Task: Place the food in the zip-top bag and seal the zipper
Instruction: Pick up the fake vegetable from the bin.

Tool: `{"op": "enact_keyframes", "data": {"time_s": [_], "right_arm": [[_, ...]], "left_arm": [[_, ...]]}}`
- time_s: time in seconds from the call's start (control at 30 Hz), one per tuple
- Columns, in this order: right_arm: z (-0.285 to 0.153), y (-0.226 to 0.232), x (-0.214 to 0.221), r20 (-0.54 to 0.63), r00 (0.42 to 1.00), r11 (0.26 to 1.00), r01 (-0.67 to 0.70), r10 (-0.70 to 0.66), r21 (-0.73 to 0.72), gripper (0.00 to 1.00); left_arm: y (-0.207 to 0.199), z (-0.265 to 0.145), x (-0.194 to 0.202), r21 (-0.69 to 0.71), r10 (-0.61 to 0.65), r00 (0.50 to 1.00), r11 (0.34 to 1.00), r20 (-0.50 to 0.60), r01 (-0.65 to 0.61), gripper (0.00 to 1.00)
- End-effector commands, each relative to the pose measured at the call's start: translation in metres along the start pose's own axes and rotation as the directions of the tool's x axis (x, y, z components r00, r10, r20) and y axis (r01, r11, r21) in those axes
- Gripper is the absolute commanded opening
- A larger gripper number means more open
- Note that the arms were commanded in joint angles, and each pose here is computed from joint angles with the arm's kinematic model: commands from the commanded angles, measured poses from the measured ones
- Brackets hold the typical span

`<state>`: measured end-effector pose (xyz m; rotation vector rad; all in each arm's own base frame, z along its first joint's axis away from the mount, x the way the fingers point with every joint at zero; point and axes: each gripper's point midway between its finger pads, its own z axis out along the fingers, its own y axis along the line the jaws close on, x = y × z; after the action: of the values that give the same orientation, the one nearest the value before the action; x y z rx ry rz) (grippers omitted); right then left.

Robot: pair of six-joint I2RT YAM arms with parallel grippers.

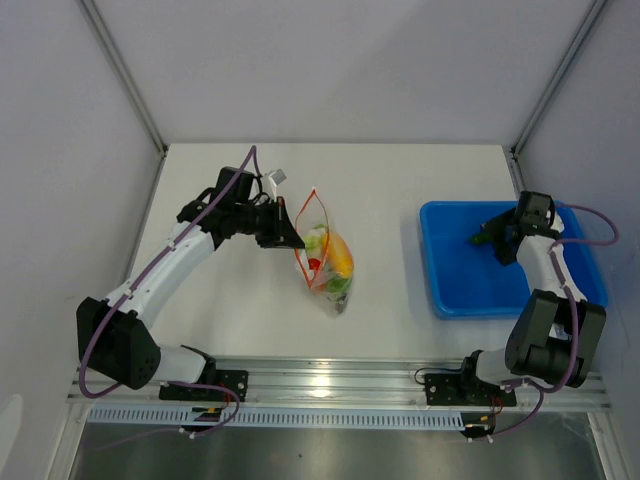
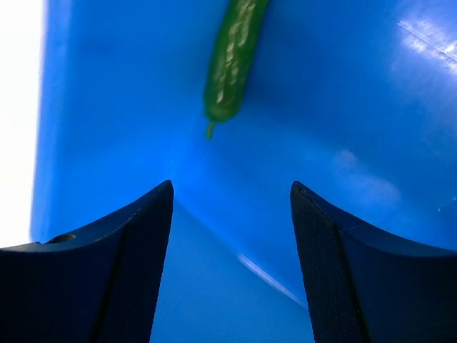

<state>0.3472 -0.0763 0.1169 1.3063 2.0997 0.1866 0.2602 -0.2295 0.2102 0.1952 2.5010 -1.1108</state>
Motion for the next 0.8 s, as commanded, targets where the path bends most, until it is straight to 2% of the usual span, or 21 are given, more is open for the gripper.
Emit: {"op": "enact_keyframes", "data": {"time_s": [0.0, 0.4, 0.77], "right_arm": [[0.016, -0.002, -0.024, 0.135, 0.989, 0.998, -0.062, 0.06, 0.009, 0.68], [0.072, -0.007, -0.016, 0.106, 0.993, 0.996, -0.057, 0.049, 0.069, 0.69], [0.096, -0.002, -0.022, 0.096, 0.995, 0.995, -0.032, 0.024, 0.089, 0.68]], "left_arm": [[-0.006, -0.004, -0.004, 0.033, 0.051, 0.998, 0.998, 0.022, -0.052, 0.01], [0.0, -0.005, -0.001, 0.013, 0.041, 0.999, 0.999, 0.015, -0.041, 0.01], [0.007, -0.007, 0.004, -0.021, 0.029, 0.999, 0.999, 0.016, -0.029, 0.01]]}}
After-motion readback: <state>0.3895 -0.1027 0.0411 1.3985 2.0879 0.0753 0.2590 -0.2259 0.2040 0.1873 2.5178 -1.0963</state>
